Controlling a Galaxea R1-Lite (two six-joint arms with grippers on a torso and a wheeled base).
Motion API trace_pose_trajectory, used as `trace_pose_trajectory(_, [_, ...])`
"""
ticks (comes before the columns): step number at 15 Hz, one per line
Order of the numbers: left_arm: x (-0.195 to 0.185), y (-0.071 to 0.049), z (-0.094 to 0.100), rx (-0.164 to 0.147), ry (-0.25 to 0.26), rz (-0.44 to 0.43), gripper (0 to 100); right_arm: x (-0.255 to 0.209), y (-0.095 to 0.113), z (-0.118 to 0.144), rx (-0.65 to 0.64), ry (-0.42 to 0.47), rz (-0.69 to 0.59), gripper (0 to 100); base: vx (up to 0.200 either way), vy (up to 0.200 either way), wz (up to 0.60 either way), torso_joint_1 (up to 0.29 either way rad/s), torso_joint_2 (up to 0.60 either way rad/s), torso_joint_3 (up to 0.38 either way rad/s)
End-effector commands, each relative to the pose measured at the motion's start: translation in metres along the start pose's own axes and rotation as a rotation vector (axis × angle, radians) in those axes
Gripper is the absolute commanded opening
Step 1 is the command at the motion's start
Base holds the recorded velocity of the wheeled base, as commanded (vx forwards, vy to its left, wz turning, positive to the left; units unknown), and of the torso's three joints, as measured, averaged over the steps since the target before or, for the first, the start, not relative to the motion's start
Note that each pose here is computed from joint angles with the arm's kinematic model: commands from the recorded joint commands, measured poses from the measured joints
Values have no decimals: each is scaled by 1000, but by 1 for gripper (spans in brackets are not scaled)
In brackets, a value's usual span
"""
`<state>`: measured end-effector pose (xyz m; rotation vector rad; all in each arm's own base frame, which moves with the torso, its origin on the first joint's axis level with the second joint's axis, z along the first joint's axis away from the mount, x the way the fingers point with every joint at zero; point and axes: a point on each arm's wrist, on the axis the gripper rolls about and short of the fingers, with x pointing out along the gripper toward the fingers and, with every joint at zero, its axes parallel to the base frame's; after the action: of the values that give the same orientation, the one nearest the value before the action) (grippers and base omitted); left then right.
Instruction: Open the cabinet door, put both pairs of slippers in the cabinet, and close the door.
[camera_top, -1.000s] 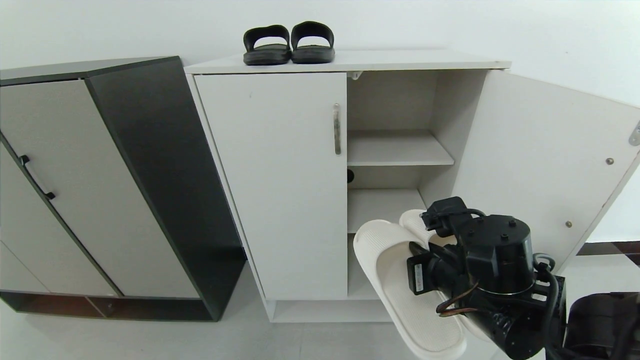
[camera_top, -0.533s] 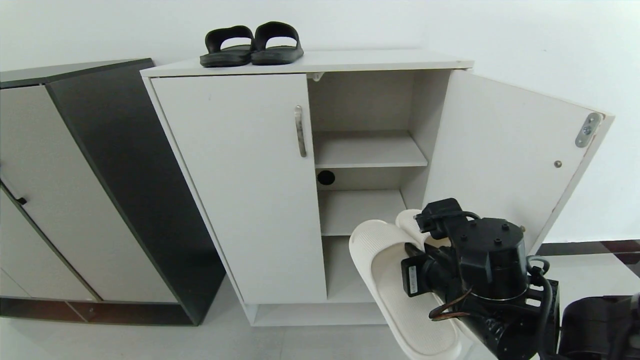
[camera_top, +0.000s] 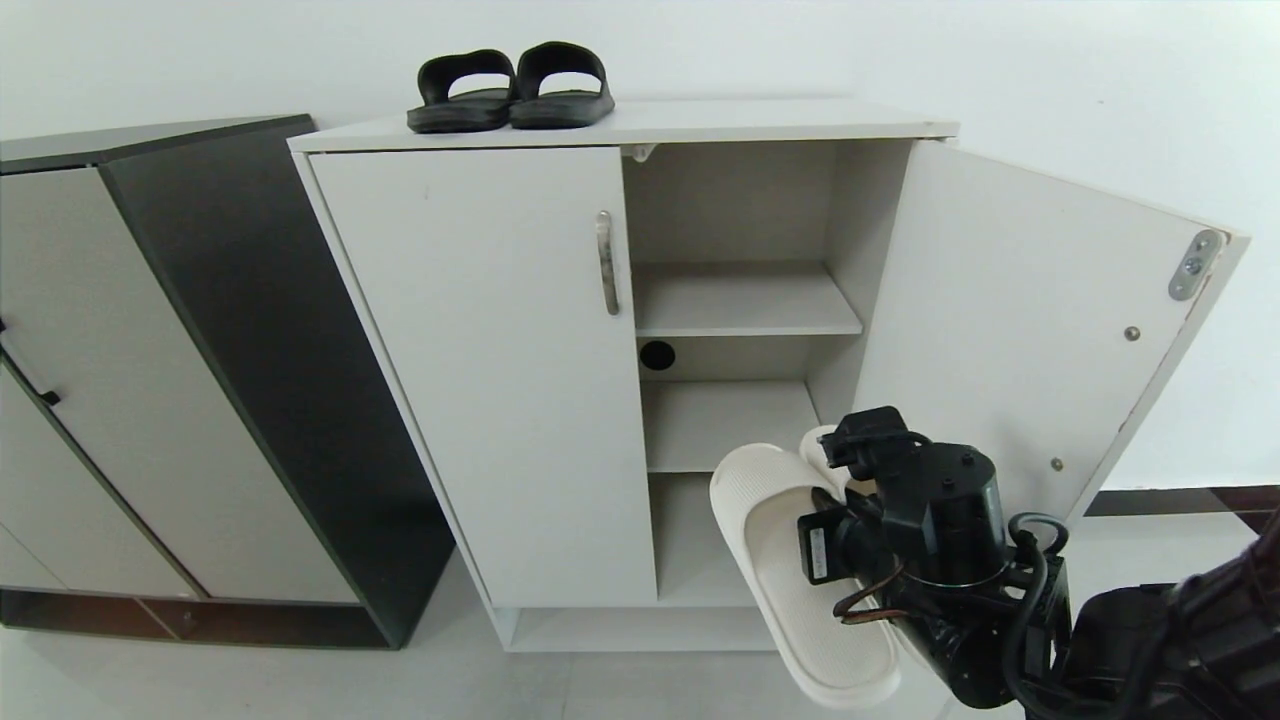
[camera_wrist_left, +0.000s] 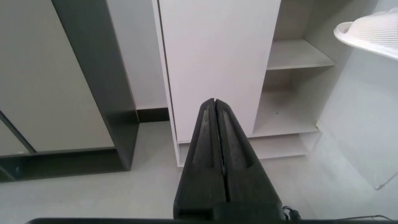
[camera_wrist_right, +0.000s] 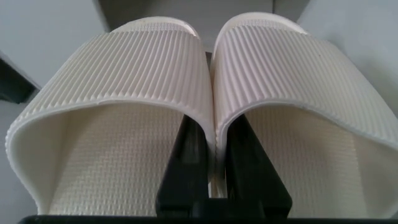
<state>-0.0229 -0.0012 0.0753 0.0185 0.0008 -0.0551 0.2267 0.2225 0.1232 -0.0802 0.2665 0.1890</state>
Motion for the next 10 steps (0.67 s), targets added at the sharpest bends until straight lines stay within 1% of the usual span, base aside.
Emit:
trace_pose_trajectory(1, [0, 0, 0, 0, 2, 0, 0, 9, -6, -2, 3, 10, -30, 0, 0, 0, 0, 0, 0, 0])
trace_pose_trajectory(6, [0, 0, 0, -2, 2, 0, 0, 22, -23, 1, 23, 10, -91, 0, 0, 0, 0, 0, 0, 0])
trace_pose_trajectory(10, [0, 0, 0, -2, 2, 0, 0, 23, -24, 1, 23, 10, -96, 0, 0, 0, 0, 0, 0, 0])
